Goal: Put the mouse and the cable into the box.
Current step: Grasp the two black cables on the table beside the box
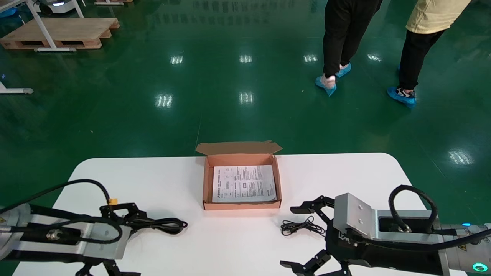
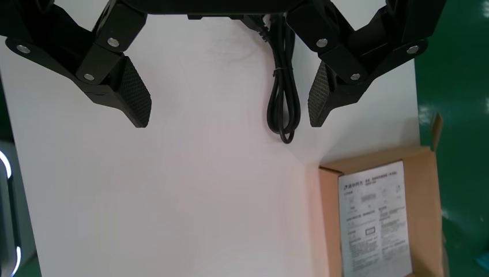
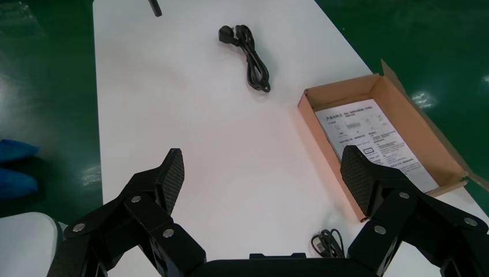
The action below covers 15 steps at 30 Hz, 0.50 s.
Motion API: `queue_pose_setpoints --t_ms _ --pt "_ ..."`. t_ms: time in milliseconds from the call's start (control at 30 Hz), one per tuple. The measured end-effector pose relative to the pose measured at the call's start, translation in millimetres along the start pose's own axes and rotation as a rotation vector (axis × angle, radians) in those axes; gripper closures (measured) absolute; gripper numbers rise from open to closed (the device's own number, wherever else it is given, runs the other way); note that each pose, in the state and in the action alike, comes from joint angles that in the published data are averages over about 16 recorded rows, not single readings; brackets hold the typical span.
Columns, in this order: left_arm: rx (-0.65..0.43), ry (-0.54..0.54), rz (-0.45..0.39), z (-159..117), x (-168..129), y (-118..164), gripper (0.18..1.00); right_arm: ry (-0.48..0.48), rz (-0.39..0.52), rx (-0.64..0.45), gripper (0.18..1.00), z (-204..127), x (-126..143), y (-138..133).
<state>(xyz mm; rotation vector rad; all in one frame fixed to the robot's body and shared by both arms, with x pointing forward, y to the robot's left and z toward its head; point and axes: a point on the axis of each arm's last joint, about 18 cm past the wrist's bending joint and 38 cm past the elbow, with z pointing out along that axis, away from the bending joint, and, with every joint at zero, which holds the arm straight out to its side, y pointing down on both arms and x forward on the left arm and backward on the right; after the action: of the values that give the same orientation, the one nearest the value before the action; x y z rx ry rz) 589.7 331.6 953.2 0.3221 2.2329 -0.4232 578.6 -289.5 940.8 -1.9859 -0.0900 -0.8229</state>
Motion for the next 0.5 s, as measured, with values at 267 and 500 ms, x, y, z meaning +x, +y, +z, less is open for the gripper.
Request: queue_pose_setpoints --t_ms 267,500 --pt "-0.136 -0.055 -0.013 43.2 -16.1 23.3 0.183 -0.019 0.056 -0.021 0.178 7.9 -13.5 11.8" --pt "-0.233 -0.066 -0.057 89.4 -25.0 43.0 0.183 -0.023 0.090 -0.032 0.178 11.7 -22.2 16.2"
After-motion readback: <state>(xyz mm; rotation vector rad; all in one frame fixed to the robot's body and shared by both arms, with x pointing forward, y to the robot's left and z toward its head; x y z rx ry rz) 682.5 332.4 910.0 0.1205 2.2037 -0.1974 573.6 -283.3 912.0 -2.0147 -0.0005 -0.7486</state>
